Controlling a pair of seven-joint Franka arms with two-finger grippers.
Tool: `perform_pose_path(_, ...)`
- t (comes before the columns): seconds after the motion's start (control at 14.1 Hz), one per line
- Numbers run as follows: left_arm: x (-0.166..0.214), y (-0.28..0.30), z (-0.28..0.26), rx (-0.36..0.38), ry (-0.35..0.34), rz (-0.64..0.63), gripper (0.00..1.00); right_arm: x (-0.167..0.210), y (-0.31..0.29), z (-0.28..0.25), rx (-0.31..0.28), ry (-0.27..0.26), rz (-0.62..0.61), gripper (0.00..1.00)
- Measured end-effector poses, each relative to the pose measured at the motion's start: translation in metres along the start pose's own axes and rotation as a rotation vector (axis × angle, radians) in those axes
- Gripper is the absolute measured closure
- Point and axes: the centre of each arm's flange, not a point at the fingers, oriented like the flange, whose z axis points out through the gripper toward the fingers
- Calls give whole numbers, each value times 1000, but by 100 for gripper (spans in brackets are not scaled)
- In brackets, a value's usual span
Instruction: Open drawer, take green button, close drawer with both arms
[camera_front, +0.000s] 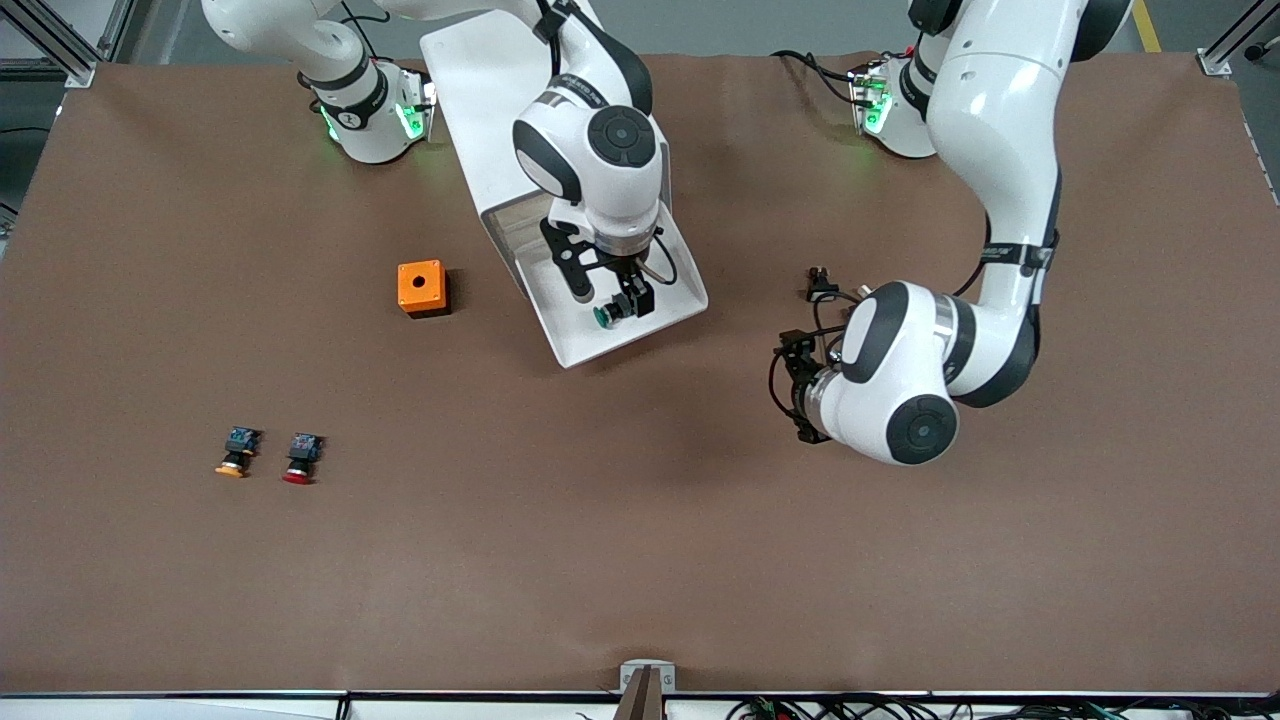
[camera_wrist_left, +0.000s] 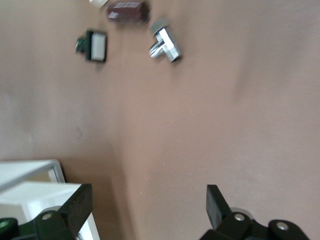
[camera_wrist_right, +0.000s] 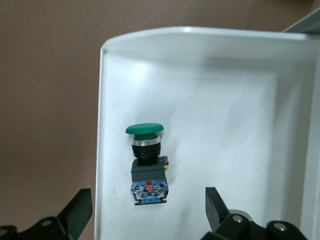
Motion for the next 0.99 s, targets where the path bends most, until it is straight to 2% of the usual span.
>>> perform_pose_path(0.36,18,8,-9,-26,22,385,0,-4,-2,33,-24,13,-5,0)
perform_pose_path(0.64,1,6,-8,-72,20,590,0,-5,-3,46,-26,24,-13,0)
perform_pose_path(0.78,-21,-2,1,-94,28,657,0,-6,-4,53,-19,20,-14,16)
perform_pose_path(0.99,-66,-23,22,-121,40,769,0,-6,-7,52,-5,17,-14,52)
